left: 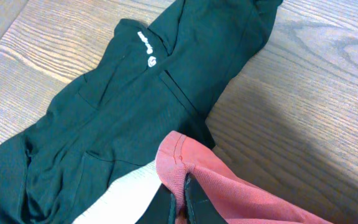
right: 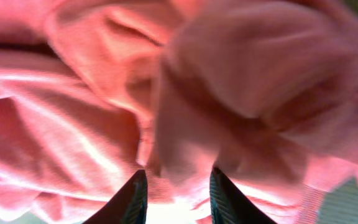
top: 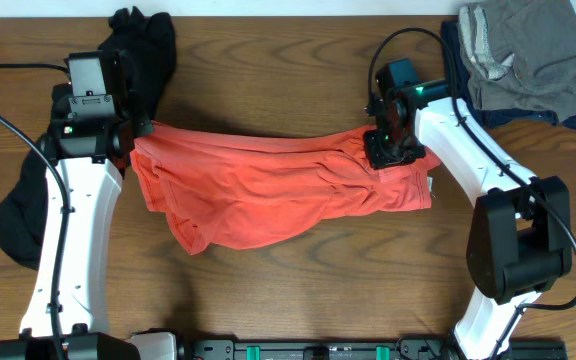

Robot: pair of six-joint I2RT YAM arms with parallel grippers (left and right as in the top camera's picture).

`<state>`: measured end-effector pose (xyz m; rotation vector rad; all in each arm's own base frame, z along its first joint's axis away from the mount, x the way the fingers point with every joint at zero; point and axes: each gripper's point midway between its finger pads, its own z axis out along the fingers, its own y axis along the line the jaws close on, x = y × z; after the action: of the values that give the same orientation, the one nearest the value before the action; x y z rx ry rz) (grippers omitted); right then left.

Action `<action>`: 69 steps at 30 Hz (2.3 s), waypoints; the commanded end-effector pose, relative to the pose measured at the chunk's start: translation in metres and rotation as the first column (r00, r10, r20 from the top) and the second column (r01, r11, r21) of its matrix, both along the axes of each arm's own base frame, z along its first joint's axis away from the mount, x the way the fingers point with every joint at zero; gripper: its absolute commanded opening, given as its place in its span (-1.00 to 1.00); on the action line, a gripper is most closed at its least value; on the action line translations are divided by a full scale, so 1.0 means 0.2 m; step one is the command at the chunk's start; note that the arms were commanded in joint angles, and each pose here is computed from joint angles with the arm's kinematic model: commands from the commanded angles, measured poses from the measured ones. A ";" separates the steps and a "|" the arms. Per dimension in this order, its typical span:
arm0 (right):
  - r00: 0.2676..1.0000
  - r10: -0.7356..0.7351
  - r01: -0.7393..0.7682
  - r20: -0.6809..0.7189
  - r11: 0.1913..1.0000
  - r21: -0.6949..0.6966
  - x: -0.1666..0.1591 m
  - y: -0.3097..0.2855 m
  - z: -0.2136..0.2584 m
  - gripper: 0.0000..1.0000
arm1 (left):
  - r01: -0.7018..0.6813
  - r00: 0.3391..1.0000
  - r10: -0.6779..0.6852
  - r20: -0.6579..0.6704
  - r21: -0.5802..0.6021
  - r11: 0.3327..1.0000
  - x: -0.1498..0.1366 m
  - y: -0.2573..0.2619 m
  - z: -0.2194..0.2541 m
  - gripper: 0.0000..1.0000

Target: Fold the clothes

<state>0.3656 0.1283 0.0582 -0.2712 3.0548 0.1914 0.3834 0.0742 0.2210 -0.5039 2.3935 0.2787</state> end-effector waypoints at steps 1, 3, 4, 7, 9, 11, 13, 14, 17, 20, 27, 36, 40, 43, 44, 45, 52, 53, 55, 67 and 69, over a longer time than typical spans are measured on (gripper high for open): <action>0.999 0.044 -0.044 0.000 0.998 0.042 -0.03 0.06 0.01 -0.31 | -0.011 1.000 0.011 0.013 0.020 1.000 0.00 0.02 0.04 -0.88; 0.999 0.041 -0.041 -0.002 0.999 0.007 -0.04 0.03 -0.01 -0.31 | -0.012 1.000 0.011 0.011 0.019 1.000 -0.01 0.02 0.03 -0.88; 1.000 0.028 -0.028 -0.002 1.000 -0.014 -0.04 0.01 -0.02 -0.31 | -0.012 1.000 0.011 0.010 0.019 1.000 -0.01 0.02 0.03 -0.88; 1.000 0.005 -0.005 -0.002 0.998 -0.067 -0.05 -0.04 -0.05 -0.33 | -0.011 1.000 0.011 0.009 0.019 1.000 -0.01 0.02 0.03 -0.88; 1.000 -0.012 0.013 0.001 0.994 -0.105 -0.05 -0.08 -0.06 -0.37 | -0.012 1.000 0.011 0.009 0.019 1.000 -0.01 0.02 0.03 -0.88; 1.000 -0.018 0.019 0.007 0.992 -0.128 -0.05 -0.10 -0.06 -0.44 | -0.011 1.000 0.011 0.009 0.019 1.000 -0.01 0.02 0.03 -0.88; 1.000 -0.024 0.027 0.019 0.987 -0.158 -0.04 -0.12 -0.06 -0.63 | -0.012 1.000 0.011 0.009 0.019 1.000 -0.01 0.02 0.03 -0.88; 0.999 -0.027 0.031 0.027 0.985 -0.170 -0.03 -0.14 -0.06 -0.77 | -0.012 1.000 0.011 0.010 0.019 1.000 -0.01 0.02 0.03 -0.88; 0.998 -0.043 0.053 0.056 0.979 -0.197 0.00 -0.17 -0.05 -0.98 | -0.011 1.000 0.011 0.010 0.019 1.000 -0.01 0.02 0.03 -0.88; 0.996 -0.058 0.071 0.073 0.979 -0.191 0.04 -0.20 -0.03 -0.98 | -0.012 1.000 0.011 0.010 0.020 1.000 -0.01 0.02 0.03 -0.88; 0.978 -0.154 0.177 0.139 0.970 -0.167 0.18 -0.40 0.06 -0.98 | -0.012 1.000 0.012 0.010 0.020 1.000 -0.01 0.02 0.03 -0.88; 0.958 -0.225 0.230 0.179 0.973 -0.007 0.29 -0.56 0.08 -0.82 | -0.012 1.000 0.012 0.010 0.020 1.000 0.00 0.02 0.03 -0.88; 0.970 -0.163 0.148 0.178 0.984 0.095 0.31 -0.48 0.12 0.24 | -0.012 1.000 0.012 0.009 0.019 1.000 0.00 0.02 0.03 -0.88; 0.973 -0.127 0.103 0.192 0.986 0.133 0.33 -0.42 0.20 0.29 | -0.012 1.000 0.012 0.009 0.019 1.000 0.00 0.02 0.03 -0.88; 0.973 -0.117 0.091 0.200 0.987 0.134 0.34 -0.40 0.23 0.29 | -0.012 1.000 0.012 0.009 0.019 1.000 0.00 0.02 0.03 -0.88; 0.973 -0.101 0.073 0.209 0.987 0.141 0.34 -0.38 0.26 0.29 | -0.012 1.000 0.012 0.009 0.019 1.000 0.00 0.02 0.03 -0.88; 0.966 0.041 -0.082 0.254 0.985 0.150 0.33 -0.19 0.44 0.18 | -0.012 1.000 0.012 0.016 0.020 1.000 0.00 0.02 0.03 -0.88; 0.966 0.058 -0.098 0.250 0.984 0.148 0.32 -0.16 0.43 0.15 | -0.012 1.000 0.012 0.016 0.020 1.000 0.00 0.02 0.03 -0.87; 0.968 0.094 -0.128 0.232 0.982 0.139 0.29 -0.10 0.39 0.11 | -0.012 1.000 0.012 0.016 0.020 1.000 0.00 0.02 0.03 -0.88; 0.981 0.170 -0.181 0.098 0.975 0.129 0.08 0.01 0.03 -0.02 | -0.012 1.000 0.012 0.016 0.020 1.000 0.00 0.02 0.03 -0.88; 0.980 0.175 -0.186 0.095 0.974 0.130 0.07 0.02 0.01 -0.02 | -0.012 1.000 0.012 0.015 0.019 1.000 0.00 0.02 0.03 -0.88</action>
<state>0.3848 0.1253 0.0664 -0.4923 2.9139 0.3699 0.3838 0.0743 0.2213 -0.5039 2.3913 0.2782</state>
